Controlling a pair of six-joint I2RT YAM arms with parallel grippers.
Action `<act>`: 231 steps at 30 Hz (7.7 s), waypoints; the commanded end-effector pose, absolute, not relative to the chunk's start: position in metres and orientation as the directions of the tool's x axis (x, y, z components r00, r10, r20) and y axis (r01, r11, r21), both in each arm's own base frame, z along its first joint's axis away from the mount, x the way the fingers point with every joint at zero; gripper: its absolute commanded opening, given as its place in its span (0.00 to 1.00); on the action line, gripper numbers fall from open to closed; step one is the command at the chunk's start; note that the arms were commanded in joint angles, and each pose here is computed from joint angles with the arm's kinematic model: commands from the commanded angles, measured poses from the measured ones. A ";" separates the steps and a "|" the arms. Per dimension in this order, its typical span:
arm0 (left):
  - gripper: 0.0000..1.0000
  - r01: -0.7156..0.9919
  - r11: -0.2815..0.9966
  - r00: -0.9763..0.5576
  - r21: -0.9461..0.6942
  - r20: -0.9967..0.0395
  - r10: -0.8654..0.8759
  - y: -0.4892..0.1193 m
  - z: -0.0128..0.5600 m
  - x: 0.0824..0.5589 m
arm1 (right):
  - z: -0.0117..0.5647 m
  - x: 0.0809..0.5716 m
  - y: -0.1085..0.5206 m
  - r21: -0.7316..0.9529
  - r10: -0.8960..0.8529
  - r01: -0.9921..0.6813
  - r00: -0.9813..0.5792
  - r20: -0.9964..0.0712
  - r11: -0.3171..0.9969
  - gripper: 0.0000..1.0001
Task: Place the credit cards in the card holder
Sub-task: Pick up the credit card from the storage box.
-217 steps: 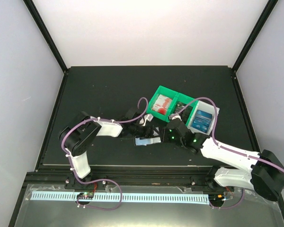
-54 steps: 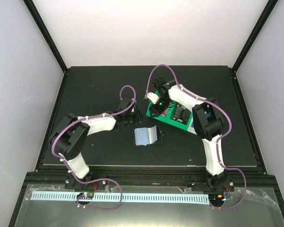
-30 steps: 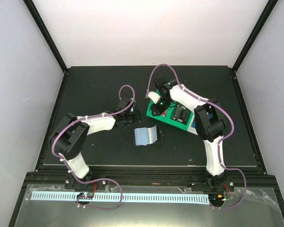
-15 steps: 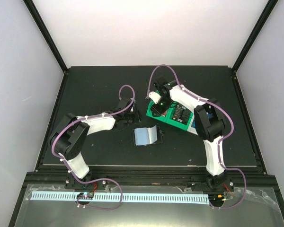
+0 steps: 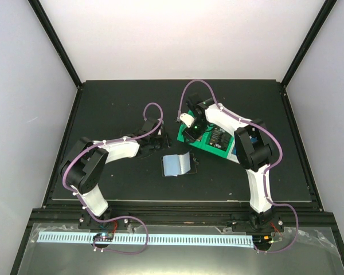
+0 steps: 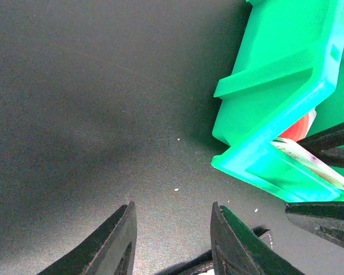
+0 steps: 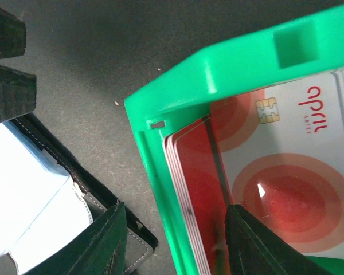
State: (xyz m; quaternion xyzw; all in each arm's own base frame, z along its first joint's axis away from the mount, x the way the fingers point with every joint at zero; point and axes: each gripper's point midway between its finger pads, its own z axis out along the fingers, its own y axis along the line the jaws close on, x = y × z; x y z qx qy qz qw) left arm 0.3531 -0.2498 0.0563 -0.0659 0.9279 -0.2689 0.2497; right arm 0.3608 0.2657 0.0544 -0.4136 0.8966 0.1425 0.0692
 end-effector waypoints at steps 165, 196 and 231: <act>0.68 0.141 0.734 -0.721 -0.664 -0.578 -0.384 -0.218 0.154 0.318 | 0.273 0.344 0.282 0.512 -0.046 -0.544 -0.714 -0.699 0.665 0.01; 0.63 0.110 0.334 -0.921 -0.936 -0.223 -0.321 -0.237 0.196 0.205 | 0.216 0.227 0.337 0.991 0.184 0.126 -0.976 0.116 0.044 0.01; 0.51 0.088 0.433 -0.906 -0.897 -0.254 -0.340 -0.226 0.167 0.209 | 0.190 0.211 0.327 0.929 0.070 -0.296 -0.946 -0.318 0.222 0.01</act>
